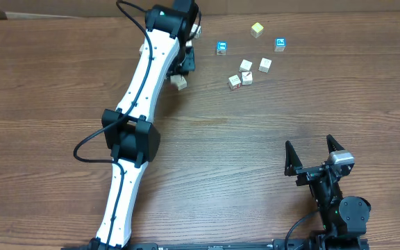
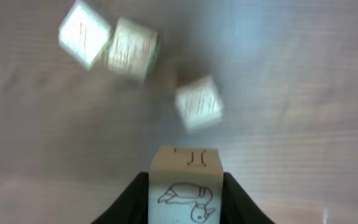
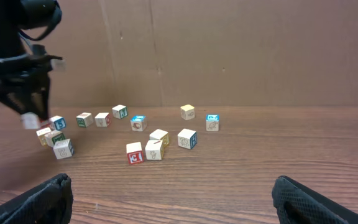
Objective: Form a tower
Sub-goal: 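Lift the held 'T' block and carry it toward the table center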
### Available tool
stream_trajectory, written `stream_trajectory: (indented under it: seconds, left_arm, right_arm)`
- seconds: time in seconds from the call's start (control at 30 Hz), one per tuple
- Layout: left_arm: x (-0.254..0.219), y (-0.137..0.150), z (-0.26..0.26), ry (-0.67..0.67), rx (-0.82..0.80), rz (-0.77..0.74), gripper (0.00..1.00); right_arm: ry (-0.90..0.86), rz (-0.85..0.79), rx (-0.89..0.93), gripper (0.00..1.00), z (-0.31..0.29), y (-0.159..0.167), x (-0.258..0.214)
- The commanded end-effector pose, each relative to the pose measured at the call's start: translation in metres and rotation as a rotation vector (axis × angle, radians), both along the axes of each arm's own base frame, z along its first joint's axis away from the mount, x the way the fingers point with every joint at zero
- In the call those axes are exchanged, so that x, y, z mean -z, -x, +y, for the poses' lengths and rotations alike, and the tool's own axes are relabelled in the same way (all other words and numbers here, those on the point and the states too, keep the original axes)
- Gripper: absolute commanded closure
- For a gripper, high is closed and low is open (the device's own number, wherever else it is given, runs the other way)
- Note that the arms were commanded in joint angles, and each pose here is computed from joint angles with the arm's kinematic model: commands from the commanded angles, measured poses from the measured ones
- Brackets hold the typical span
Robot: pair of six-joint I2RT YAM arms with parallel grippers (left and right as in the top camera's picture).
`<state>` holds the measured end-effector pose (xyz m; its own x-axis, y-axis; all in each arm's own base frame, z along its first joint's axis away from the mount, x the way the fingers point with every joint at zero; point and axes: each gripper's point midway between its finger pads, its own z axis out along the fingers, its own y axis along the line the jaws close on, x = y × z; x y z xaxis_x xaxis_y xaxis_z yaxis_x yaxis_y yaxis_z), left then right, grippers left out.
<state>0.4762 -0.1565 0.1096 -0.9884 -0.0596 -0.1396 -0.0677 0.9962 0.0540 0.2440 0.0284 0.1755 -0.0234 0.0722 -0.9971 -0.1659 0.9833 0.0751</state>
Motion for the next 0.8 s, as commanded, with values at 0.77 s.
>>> stream_trajectory:
  seconds: [0.77]
  left_arm:
    - [-0.123, 0.175, -0.034, 0.068, 0.130, 0.024, 0.74]
  right_arm:
    - [0.004, -0.002, -0.004, 0.00, 0.001, 0.000, 0.002]
